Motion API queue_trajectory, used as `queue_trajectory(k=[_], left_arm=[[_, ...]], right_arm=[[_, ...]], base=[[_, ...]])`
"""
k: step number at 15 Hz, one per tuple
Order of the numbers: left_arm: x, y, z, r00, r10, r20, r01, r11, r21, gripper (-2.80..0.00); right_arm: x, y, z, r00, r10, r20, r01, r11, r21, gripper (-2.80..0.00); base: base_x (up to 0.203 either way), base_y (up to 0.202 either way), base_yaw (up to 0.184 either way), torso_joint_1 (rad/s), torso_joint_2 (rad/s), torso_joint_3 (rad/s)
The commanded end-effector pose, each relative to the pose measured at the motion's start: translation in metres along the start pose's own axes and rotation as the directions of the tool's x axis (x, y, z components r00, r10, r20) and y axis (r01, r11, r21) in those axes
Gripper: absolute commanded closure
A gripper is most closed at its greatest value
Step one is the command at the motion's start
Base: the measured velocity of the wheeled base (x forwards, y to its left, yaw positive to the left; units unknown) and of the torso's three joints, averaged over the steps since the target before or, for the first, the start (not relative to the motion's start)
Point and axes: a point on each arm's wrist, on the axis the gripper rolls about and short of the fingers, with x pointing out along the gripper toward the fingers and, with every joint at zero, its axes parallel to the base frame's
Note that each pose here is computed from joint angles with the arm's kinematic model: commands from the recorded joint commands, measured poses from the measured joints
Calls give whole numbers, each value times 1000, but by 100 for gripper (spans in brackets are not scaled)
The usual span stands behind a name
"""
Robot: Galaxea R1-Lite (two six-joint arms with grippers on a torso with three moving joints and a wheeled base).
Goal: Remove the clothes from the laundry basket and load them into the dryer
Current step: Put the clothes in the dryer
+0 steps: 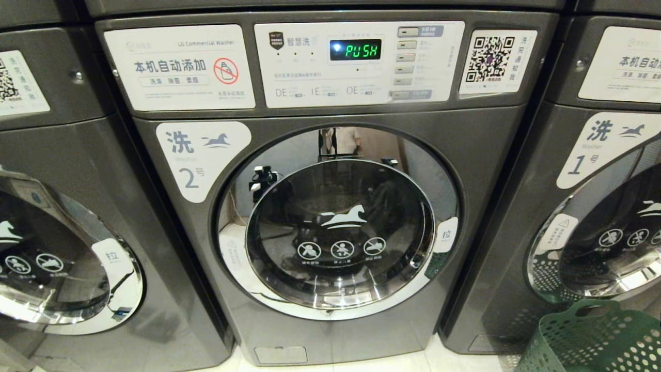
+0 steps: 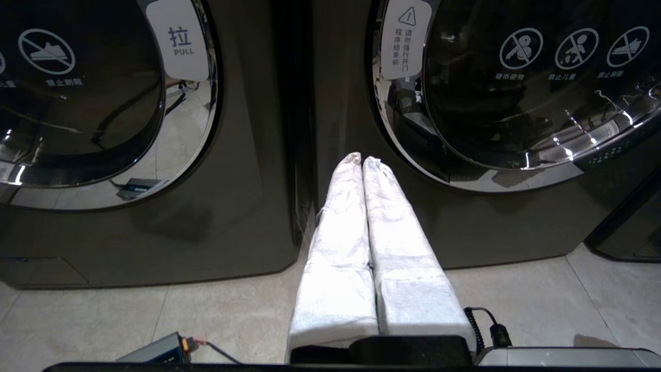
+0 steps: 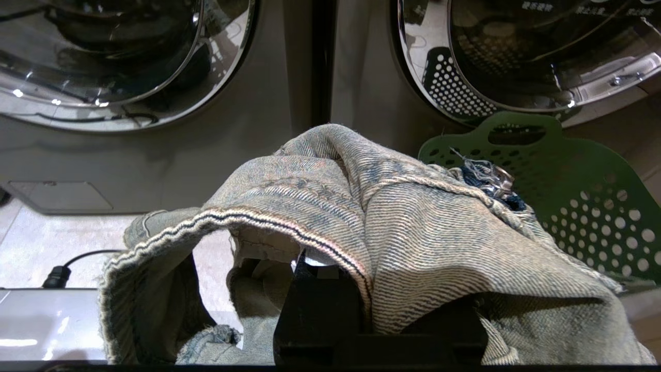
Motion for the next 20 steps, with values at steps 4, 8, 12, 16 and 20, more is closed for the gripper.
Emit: queue_trajectory(k=[4,8,12,16,20], left_arm=[[0,0,0,1000,0,1,0,1000,0,0],[0,0,0,1000,0,2,0,1000,0,0],[0,0,0,1000,0,1,0,1000,0,0],[0,0,0,1000,0,2,0,1000,0,0],[0,0,0,1000,0,1,0,1000,0,0]], right_arm=[[0,0,0,1000,0,-2,0,1000,-1,0],[0,0,0,1000,-2,-3,2,1000,0,0],[0,0,0,1000,0,-2,0,1000,-1,0],[0,0,0,1000,-2,-2,2,1000,0,0],[0,0,0,1000,0,-2,0,1000,-1,0]], base=[[114,0,0,5,2,1],[0,0,0,0,0,0],[0,0,0,0,0,0],[1,75,-14,2,3,4],[0,170,-12,2,3,3]])
